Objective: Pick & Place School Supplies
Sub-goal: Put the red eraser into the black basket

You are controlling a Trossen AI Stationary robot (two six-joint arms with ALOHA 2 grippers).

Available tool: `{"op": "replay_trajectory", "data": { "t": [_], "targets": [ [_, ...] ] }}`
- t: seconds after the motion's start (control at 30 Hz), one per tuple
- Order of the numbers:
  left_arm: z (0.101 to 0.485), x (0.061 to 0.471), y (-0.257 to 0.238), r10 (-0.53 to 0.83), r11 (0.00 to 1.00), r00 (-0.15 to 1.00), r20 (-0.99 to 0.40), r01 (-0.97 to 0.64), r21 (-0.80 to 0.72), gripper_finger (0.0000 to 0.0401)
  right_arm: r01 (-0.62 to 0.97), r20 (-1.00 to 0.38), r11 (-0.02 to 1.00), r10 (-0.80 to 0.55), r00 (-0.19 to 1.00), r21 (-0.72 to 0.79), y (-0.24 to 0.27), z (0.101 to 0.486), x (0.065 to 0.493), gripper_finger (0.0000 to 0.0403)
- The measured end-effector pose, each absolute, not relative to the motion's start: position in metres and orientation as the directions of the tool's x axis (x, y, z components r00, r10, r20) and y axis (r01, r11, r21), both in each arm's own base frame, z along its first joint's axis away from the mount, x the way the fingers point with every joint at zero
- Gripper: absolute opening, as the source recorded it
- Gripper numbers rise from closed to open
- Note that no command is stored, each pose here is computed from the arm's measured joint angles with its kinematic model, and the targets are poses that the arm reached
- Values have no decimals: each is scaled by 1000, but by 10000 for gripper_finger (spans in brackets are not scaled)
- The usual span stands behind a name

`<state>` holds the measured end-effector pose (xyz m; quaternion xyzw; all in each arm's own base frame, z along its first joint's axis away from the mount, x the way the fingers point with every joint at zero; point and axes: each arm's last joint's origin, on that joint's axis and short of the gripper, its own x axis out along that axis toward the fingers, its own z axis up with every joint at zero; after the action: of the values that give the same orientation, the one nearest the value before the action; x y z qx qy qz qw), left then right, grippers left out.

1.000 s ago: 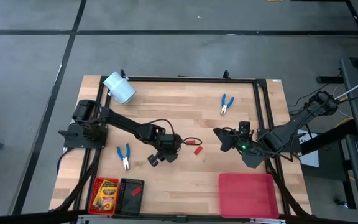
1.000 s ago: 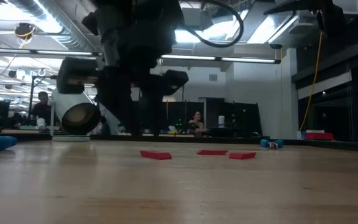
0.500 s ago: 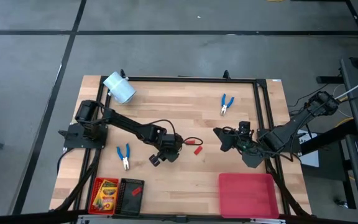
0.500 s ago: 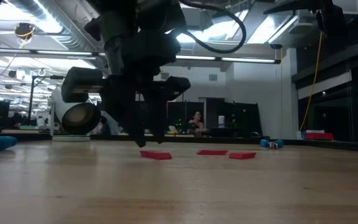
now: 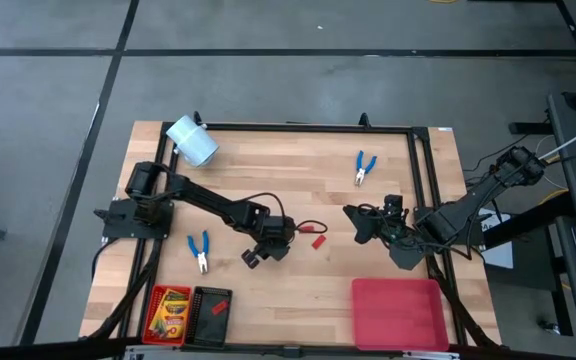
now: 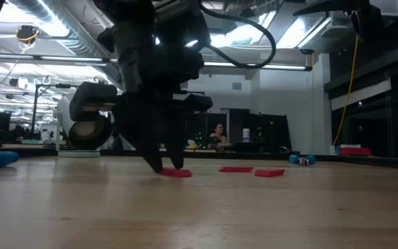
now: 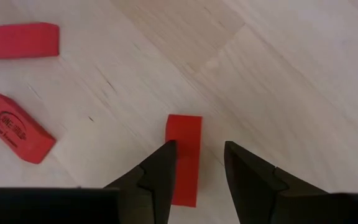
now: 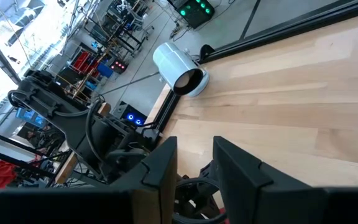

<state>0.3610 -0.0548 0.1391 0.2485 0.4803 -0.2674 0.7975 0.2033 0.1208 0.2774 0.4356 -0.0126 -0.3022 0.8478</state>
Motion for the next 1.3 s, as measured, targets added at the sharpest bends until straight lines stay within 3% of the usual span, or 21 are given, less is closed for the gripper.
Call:
{"op": "replay_trajectory", "data": {
  "t": [0.63,0.73,0.97,1.3],
  "targets": [
    [131,366,-29,-192,784,397,-898,612,103,127,501,-242,438,-522,818,746,121,277,203,107],
    [131,366,-27,-194,793,394,-899,602,93,107,501,-242,438,-522,818,746,121,277,203,107],
    [132,365,-27,-226,797,385,-895,601,57,15,501,-242,438,-522,818,746,121,277,203,107],
    [135,367,-26,-232,810,380,-896,585,37,0,499,-246,439,-516,821,747,121,277,203,107]
  ]
}}
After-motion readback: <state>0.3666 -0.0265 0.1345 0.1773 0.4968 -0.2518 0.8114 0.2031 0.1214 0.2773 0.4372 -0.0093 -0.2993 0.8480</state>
